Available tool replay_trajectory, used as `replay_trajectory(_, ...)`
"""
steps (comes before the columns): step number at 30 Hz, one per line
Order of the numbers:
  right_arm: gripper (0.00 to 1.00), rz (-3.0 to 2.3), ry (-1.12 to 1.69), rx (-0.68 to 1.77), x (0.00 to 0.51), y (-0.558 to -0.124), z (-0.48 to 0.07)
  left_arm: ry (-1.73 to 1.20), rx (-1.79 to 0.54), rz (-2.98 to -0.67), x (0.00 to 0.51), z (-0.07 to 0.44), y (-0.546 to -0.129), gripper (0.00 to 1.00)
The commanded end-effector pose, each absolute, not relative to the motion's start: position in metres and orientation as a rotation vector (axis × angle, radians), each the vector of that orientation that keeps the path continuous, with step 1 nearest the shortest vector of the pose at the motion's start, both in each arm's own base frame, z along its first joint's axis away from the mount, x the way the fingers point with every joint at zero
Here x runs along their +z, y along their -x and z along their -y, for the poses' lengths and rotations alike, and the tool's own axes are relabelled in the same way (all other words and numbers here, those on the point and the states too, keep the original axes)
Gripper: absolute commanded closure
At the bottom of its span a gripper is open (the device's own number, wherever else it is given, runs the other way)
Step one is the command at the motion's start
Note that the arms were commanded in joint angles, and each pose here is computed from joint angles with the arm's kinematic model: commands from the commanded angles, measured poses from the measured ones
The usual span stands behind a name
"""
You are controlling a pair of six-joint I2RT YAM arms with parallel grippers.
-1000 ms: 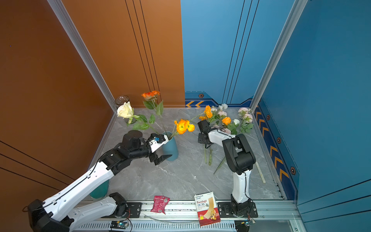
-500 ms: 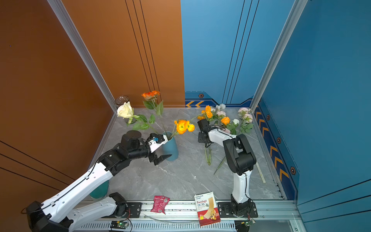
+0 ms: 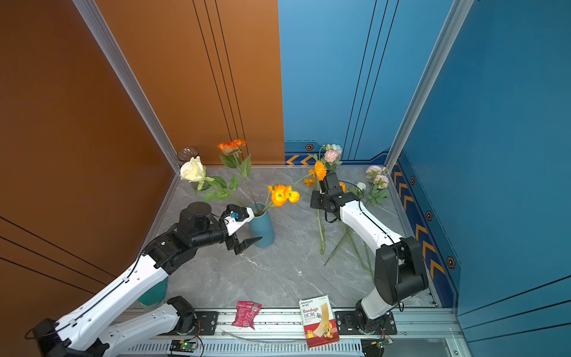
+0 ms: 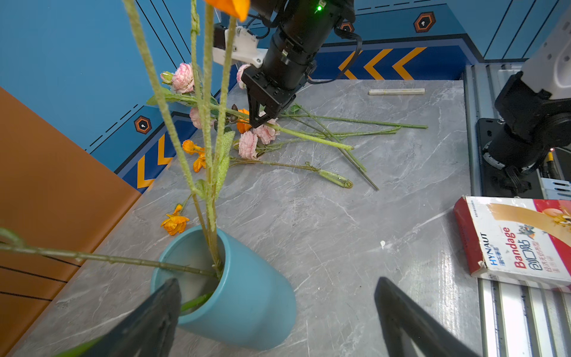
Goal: Arrange the flowers into the vase
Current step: 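Grasp the white ranunculus stem in the flower pile with the right gripper, then lift the white ranunculus upright with the right gripper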
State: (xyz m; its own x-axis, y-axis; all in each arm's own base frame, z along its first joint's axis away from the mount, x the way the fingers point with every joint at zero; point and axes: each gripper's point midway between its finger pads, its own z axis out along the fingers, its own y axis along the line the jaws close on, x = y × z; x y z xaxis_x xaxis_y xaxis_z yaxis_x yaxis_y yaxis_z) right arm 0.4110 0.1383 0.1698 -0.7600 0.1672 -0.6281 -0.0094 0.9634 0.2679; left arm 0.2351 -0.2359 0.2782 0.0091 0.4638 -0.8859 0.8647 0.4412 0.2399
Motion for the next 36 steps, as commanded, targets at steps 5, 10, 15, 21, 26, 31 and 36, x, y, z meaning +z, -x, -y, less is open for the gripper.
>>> replay_trajectory(5,1.0,-2.219,-0.111,0.664,0.23,-0.398,-0.143,-1.144,-0.438,-1.607,0.287,0.23,-0.236,0.02)
replay_trajectory(10,1.0,-1.909,-0.172,1.068,0.312,-0.393,-0.132,-1.142,-0.433,-1.613,0.285,0.229,-0.238,0.02)
replay_trajectory(15,1.0,-1.739,-0.167,1.289,0.359,-0.389,-0.122,-1.142,-0.44,-1.602,0.287,0.229,-0.237,0.02)
replay_trajectory(21,1.0,-1.55,-0.101,1.556,0.406,-0.383,-0.13,-1.147,-0.446,-1.6,0.287,0.229,-0.235,0.02)
replay_trajectory(26,1.0,-1.534,-0.081,1.583,0.416,-0.379,-0.133,-1.151,-0.456,-1.59,0.29,0.23,-0.233,0.02)
replay_trajectory(31,1.0,-1.675,0.008,1.386,0.406,-0.371,-0.15,-1.151,-0.454,-1.587,0.29,0.229,-0.232,0.02)
replay_trajectory(36,1.0,-1.688,0.11,0.92,0.414,-0.345,-0.157,-1.143,-0.453,-1.574,0.295,0.227,-0.23,0.02)
